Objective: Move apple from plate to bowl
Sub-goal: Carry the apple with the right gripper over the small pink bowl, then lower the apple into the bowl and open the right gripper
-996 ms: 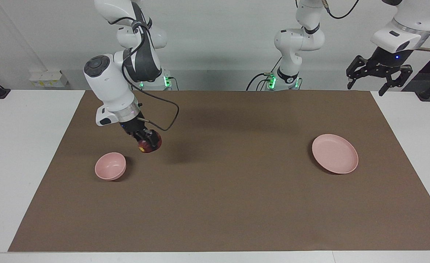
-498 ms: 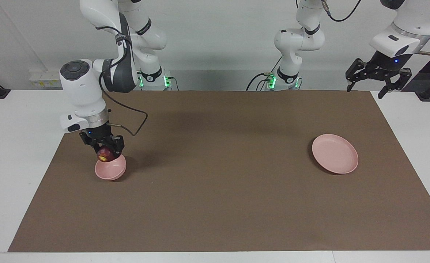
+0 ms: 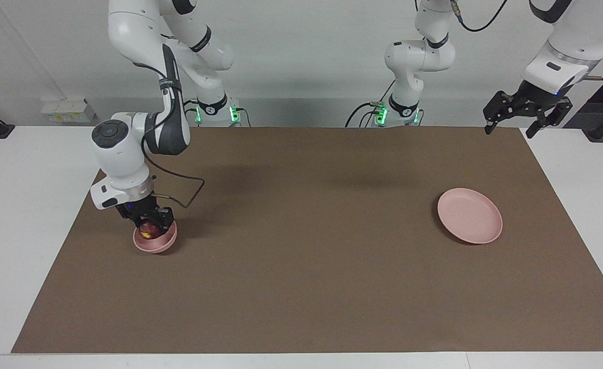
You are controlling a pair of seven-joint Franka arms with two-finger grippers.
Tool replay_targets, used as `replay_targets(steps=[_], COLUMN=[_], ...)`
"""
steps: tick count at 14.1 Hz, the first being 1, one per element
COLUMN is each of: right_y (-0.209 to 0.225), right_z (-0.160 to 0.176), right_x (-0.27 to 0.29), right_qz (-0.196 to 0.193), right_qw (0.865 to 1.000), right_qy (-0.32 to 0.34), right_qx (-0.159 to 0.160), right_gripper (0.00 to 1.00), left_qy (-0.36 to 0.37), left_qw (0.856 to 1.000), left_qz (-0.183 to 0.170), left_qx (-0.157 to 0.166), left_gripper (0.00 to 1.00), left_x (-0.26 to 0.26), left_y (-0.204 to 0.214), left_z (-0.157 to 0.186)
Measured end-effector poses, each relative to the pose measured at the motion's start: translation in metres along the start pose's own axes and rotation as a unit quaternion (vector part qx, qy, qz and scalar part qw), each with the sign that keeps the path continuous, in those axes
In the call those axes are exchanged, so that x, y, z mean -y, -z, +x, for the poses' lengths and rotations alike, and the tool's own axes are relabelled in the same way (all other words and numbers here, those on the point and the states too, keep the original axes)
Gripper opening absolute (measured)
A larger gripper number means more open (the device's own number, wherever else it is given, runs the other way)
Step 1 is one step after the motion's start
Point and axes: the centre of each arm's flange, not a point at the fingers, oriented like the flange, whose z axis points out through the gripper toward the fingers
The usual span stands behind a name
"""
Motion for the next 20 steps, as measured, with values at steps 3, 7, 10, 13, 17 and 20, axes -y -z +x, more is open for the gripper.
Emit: replay_targets(steps=[3, 7, 10, 13, 17, 20], right_y=[-0.003, 0.025, 0.048, 0.075, 0.142, 0.195], right_z=[0.001, 0.016, 0.022, 0.019, 0.006, -0.017], right_x=[-0.006, -0.013, -0.018, -0.025, -0.031, -0.026], right_qz=[0.000, -0.008, -0.015, -0.009, -0.001, -0.009], right_qw=[1.000, 1.000, 0.998, 0.997, 0.996, 0.996], right_qy=[-0.005, 0.025, 0.049, 0.050, 0.037, 0.036], right_qx=[-0.001, 0.008, 0.026, 0.055, 0.077, 0.080], right_gripper=[0.75, 1.00, 1.00, 1.00, 1.00, 1.00], left_qy=[0.010, 0.010, 0.012, 0.012, 0.012, 0.012], left_qw=[1.000, 1.000, 1.000, 1.000, 1.000, 1.000], left_qz=[0.006, 0.007, 0.007, 0.007, 0.007, 0.007], left_qx=[0.002, 0.001, 0.001, 0.001, 0.001, 0.001], left_gripper=[1.00, 1.00, 1.00, 1.00, 1.00, 1.00], left_x=[0.001, 0.001, 0.002, 0.002, 0.002, 0.002], left_y=[0.001, 0.003, 0.003, 0.003, 0.003, 0.003], left_z=[-0.008, -0.010, -0.010, -0.010, -0.010, -0.010])
